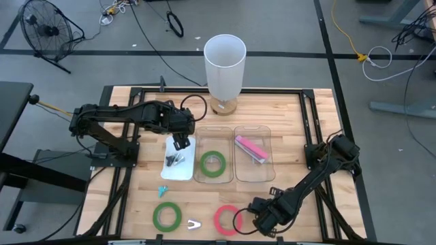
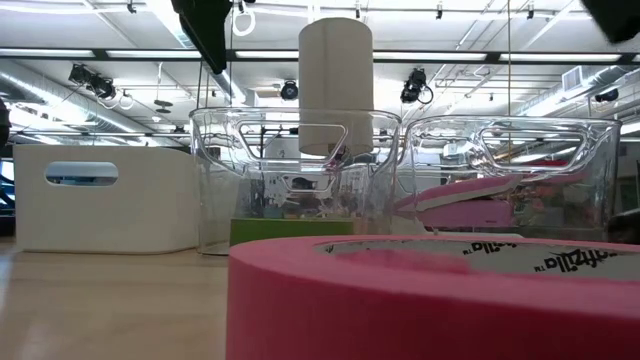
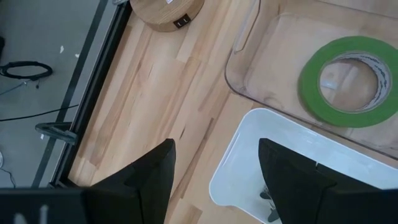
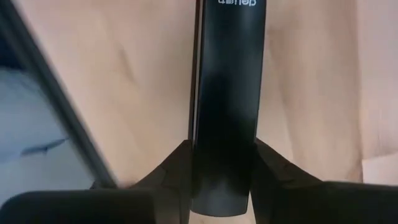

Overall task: Pick and place Stapler, Stapler remover, tape
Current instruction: Put the black stapler into the right transparent bin

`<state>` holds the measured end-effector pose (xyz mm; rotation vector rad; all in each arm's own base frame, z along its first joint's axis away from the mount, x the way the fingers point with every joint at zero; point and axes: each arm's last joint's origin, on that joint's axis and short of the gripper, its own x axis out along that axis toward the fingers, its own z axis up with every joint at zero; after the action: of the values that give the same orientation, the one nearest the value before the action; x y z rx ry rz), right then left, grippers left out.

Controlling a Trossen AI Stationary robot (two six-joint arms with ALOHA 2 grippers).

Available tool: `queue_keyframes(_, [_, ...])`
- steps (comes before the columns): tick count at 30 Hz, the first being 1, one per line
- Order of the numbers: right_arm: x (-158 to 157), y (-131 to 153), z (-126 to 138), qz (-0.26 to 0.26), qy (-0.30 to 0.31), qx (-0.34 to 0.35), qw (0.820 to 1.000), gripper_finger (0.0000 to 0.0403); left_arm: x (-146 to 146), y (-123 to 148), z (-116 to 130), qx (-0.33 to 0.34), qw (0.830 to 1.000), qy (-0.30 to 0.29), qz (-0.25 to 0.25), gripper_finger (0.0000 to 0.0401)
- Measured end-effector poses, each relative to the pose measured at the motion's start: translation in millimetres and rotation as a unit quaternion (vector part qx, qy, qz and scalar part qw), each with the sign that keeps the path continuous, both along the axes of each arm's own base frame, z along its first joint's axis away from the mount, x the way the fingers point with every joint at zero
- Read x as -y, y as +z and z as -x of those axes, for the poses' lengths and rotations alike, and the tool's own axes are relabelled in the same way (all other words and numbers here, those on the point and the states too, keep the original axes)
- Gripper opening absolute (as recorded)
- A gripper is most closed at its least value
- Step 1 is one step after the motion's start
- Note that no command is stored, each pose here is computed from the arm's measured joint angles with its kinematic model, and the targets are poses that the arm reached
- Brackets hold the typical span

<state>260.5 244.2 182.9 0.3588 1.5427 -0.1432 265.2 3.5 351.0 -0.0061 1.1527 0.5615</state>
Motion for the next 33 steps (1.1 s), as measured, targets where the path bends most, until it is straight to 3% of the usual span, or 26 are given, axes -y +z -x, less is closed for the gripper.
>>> queue_keyframes(8, [-0.4, 65.5, -14.3, 0.014, 0.036, 0.014, 0.999, 0.01, 0.1, 0.6, -1.9, 0.01, 1.0, -0.001, 0.0, 0.0233])
queue_keyframes(18, [20.9, 152.0, -10.5, 0.087, 0.025, 0.042, 0.995, 0.01, 0.1, 0.6, -1.9, 0.01, 1.0, -0.001, 0.0, 0.0233])
queue_keyframes(25, [45.2, 166.1, -24.5, 0.132, 0.045, 0.099, 0.985, 0.01, 1.3, 0.7, -2.0, 0.011, 1.0, -0.002, 0.0, 0.0233])
queue_keyframes(33, [81.9, 159.7, -46.0, 0.163, 0.047, 0.084, 0.982, 0.01, 7.1, 0.6, -1.9, 0.011, 1.0, -0.013, 0.001, 0.0233])
